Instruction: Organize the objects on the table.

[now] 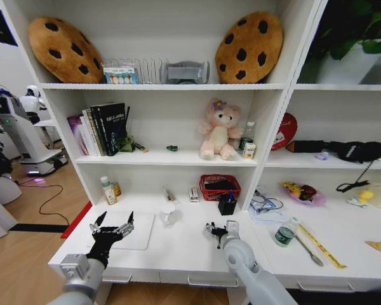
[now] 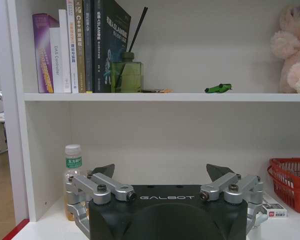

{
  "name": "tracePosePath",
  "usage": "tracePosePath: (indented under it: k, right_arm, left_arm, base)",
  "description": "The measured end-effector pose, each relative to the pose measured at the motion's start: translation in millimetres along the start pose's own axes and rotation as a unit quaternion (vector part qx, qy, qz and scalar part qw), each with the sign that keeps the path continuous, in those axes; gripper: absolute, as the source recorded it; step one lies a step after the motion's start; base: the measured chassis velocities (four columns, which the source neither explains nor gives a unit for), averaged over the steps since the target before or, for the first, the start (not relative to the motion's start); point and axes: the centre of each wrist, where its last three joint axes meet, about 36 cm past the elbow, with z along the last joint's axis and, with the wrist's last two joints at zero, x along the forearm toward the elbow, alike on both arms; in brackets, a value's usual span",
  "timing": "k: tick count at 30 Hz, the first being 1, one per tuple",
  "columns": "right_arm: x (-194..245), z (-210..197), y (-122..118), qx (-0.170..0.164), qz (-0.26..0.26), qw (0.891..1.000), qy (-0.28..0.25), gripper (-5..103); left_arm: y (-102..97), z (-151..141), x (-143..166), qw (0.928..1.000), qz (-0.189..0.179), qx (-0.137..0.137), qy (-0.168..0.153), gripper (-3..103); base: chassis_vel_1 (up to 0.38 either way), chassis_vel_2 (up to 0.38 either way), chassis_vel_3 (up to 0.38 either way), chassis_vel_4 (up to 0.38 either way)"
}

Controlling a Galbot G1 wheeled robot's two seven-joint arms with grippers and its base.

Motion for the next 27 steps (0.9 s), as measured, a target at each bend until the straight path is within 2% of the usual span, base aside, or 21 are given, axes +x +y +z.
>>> tracePosePath:
  k: [6, 8, 11, 27]
  right_arm:
    - [-0.8, 0.7, -0.1, 0.000, -0.004, 1.000, -0.003, 83]
    - [-0.6, 1.0, -1.2, -0.001, -0.004, 1.000, -0.001, 71]
    - [-1.1, 2.0, -2.3, -0.001, -0.004, 1.000, 0.001, 67]
    - [-11.2, -1.7, -1.0, 0.012, -0.016, 1.000, 0.008, 66]
  left_arm:
    - [0.0, 0.0, 0.0, 1.0000, 0.000, 0.000, 0.000, 100]
    - [0.0, 0.0, 0.0, 1.0000, 0.000, 0.000, 0.000, 100]
    - [0.0, 0.0, 0.0, 1.0000, 0.000, 0.000, 0.000, 100]
    - [0.0, 0.0, 0.0, 1.0000, 0.000, 0.000, 0.000, 100]
  base:
    - [0.000, 0.000, 0.000, 0.000]
    - [0.000, 0.000, 0.000, 0.000]
    - [0.000, 0.000, 0.000, 0.000]
    - [0.000, 0.000, 0.000, 0.000]
